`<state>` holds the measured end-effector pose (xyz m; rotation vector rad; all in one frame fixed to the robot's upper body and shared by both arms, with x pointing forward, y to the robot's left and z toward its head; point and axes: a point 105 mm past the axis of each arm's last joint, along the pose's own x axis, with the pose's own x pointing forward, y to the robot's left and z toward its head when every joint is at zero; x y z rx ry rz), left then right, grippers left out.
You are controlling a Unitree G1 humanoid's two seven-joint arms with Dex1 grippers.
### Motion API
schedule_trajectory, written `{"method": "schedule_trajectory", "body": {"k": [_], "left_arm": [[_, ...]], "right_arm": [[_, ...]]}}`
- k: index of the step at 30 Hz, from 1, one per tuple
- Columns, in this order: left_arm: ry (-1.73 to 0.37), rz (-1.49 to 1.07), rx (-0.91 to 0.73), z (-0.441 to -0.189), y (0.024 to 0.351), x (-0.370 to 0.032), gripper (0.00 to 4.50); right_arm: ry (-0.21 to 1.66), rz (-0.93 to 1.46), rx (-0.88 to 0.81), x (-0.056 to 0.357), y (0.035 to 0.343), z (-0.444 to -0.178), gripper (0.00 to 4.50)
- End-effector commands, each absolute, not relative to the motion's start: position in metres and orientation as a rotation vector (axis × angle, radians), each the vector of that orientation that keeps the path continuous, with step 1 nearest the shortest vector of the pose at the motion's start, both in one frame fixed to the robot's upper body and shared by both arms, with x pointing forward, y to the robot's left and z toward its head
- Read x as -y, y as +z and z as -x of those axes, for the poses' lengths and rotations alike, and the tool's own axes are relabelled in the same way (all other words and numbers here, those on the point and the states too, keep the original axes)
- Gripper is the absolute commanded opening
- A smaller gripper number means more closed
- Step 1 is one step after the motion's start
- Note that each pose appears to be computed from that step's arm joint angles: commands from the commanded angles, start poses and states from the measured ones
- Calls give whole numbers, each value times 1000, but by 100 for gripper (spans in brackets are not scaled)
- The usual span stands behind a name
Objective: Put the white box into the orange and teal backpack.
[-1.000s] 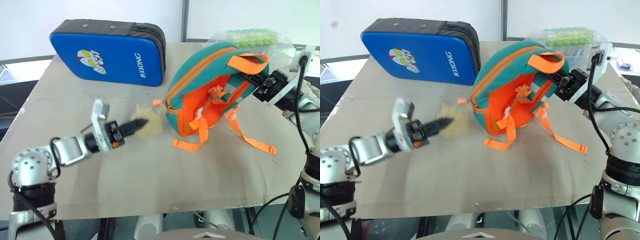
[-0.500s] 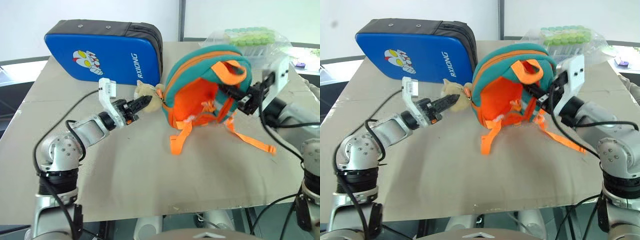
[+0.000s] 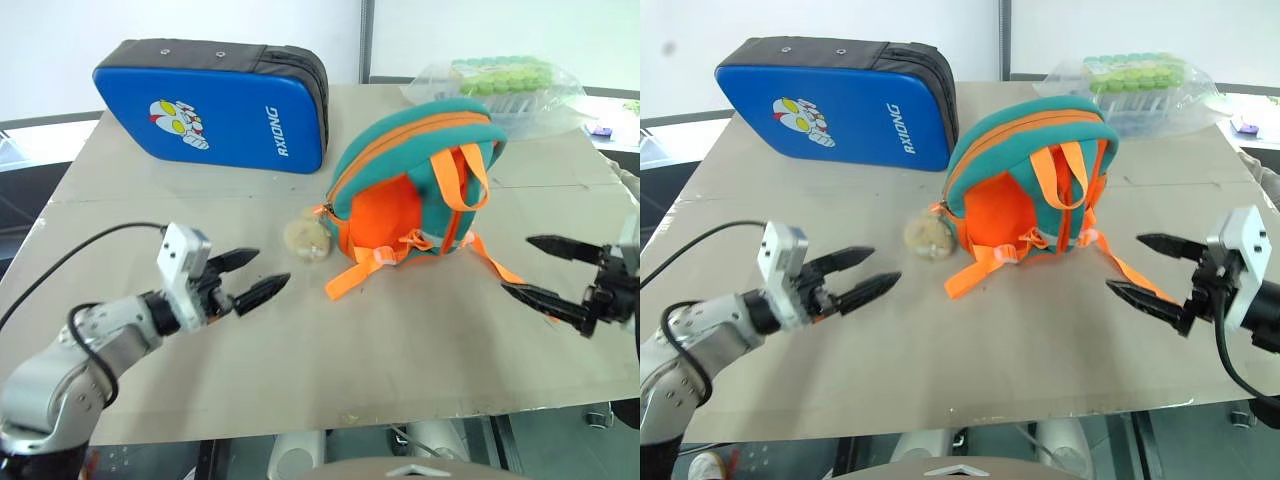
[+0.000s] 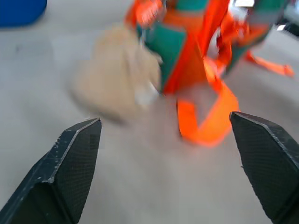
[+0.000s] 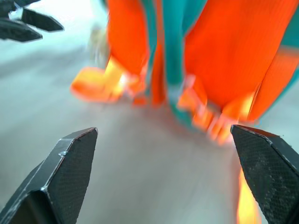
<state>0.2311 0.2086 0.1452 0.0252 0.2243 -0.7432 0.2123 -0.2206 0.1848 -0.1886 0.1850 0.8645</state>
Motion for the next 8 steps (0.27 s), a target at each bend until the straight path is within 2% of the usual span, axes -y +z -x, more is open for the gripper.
{"method": "schedule_trajectory", "body": {"k": [1, 4, 8], "left_arm": [[-684, -58, -188, -210, 149, -226, 446], [-632, -50, -255, -190, 133, -242, 446], [-610, -22, -255, -189, 132, -246, 446]], "right_arm": [[791, 275, -191, 244, 169, -205, 450], [714, 290, -239, 267, 151, -196, 450], [689, 302, -254, 277, 145, -193, 450]]}}
